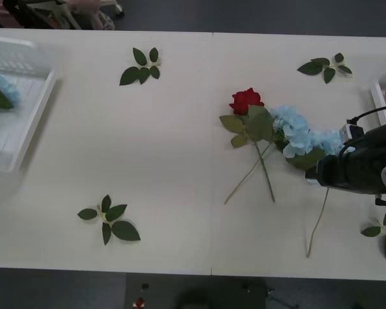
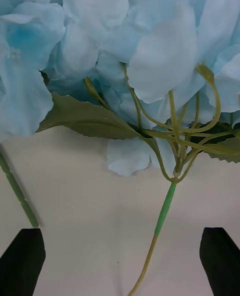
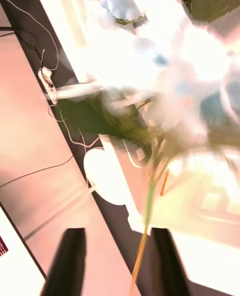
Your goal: Put the red flowers into the right box and the blue flowers into the left box
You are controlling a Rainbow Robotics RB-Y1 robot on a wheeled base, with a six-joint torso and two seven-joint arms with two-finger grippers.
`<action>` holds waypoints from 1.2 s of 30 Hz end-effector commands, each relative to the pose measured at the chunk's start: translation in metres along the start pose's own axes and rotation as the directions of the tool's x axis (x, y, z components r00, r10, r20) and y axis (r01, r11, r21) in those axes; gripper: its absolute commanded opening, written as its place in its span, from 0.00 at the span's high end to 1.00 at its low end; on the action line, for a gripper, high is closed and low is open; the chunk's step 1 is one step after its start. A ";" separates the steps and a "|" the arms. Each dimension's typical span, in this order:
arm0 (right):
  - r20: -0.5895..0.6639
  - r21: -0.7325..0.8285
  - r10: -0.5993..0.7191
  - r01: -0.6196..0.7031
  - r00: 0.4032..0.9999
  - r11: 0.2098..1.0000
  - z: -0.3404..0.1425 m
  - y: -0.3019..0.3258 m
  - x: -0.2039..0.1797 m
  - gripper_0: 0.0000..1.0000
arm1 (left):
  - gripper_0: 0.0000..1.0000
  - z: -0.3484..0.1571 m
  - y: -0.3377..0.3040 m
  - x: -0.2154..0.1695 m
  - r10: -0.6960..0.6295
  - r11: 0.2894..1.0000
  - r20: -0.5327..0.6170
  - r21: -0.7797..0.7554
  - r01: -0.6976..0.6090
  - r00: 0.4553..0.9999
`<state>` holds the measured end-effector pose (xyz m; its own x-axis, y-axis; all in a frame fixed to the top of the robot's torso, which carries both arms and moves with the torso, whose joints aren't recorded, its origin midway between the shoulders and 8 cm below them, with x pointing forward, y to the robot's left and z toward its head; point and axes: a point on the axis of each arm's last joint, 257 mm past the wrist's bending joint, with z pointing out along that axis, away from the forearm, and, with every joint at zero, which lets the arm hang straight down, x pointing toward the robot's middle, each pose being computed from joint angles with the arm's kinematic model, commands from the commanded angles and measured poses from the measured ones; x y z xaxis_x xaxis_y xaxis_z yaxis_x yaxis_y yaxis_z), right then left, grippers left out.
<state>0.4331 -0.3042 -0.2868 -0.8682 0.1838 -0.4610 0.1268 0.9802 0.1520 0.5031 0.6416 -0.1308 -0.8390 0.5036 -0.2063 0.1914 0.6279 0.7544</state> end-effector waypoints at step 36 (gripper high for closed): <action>0.115 0.061 0.049 -0.057 0.992 0.997 0.038 -0.011 -0.052 1.00 | 0.04 -0.406 -0.386 -0.233 -0.493 0.466 0.742 0.666 -0.583 0.454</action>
<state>0.4692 -0.3217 -0.3359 -0.8405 0.2338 -0.4889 0.2173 0.9718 0.0912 0.4269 0.0343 -0.1466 -0.1628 0.3345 -0.9282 0.9051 0.4251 -0.0056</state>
